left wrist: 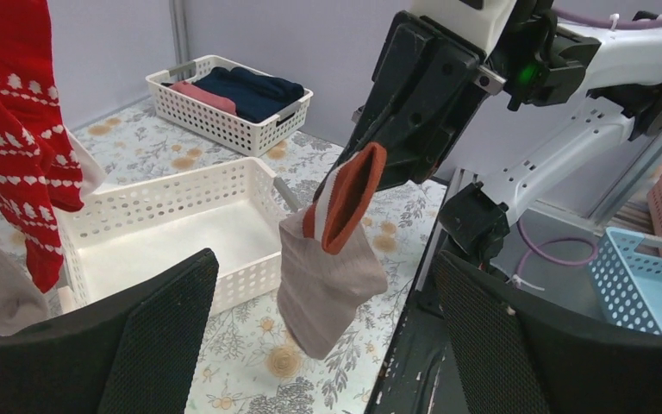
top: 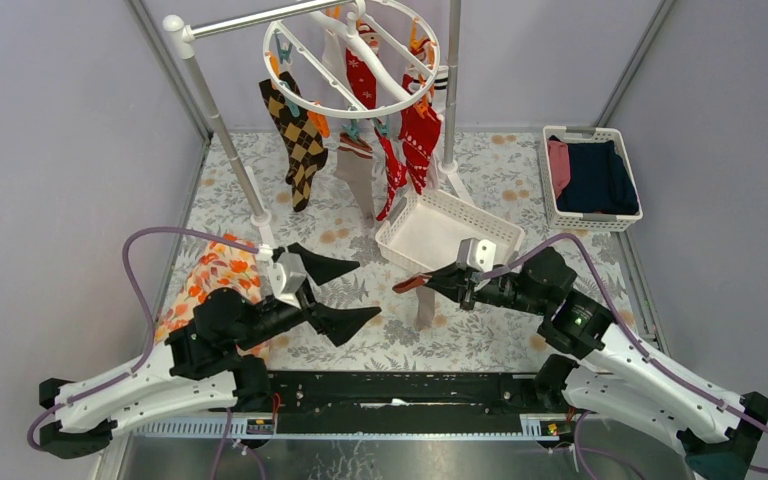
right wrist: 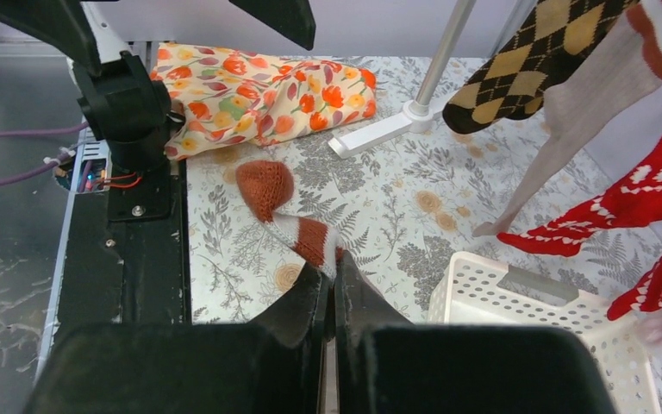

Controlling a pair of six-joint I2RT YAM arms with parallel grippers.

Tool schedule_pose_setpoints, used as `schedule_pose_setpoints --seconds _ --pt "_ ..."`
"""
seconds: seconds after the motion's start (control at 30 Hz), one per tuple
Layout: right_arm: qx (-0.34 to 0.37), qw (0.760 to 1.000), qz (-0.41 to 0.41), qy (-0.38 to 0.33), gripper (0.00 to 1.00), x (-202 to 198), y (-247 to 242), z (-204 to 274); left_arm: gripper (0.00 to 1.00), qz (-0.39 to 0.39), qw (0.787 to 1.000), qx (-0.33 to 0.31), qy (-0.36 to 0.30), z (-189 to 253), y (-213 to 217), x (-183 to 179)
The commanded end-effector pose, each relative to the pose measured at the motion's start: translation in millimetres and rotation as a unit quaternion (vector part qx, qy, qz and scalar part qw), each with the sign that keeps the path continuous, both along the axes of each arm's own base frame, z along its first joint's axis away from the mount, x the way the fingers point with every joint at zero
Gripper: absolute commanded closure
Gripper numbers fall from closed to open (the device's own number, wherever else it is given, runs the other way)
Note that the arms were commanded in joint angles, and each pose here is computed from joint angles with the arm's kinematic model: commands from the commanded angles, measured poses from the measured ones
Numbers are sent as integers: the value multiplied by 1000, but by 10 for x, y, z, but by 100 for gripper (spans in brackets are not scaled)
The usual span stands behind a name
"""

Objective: Clip the socks to the hanger
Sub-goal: Pick up the sock from the bin.

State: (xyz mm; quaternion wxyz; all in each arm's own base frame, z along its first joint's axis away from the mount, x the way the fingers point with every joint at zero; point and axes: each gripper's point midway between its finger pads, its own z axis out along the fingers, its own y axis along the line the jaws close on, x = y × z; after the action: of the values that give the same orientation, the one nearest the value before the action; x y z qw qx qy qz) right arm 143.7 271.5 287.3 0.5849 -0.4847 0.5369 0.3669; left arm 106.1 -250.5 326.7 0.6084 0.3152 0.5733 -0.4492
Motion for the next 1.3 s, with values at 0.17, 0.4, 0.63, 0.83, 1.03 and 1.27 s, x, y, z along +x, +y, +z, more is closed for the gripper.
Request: schedule_pose_setpoints --seconds 0.17,0.4,0.63,0.83,1.03,1.27 --pt "22 999 26 -16 100 -96 34 136 3 25 998 -27 49 105 55 54" --pt "28 999 9 -15 100 -86 -34 148 14 10 997 -41 71 109 -3 14" --pt "36 999 2 -17 100 -61 -32 182 15 32 978 -70 192 162 75 14" --pt "32 999 -8 -18 100 1 -15 193 17 20 951 -135 278 261 146 -68" --pt "43 997 -27 -60 100 81 -46 241 26 23 905 -219 364 382 219 -45" --pt "56 991 -62 -107 100 223 -94 263 32 16 869 -263 418 387 81 28"
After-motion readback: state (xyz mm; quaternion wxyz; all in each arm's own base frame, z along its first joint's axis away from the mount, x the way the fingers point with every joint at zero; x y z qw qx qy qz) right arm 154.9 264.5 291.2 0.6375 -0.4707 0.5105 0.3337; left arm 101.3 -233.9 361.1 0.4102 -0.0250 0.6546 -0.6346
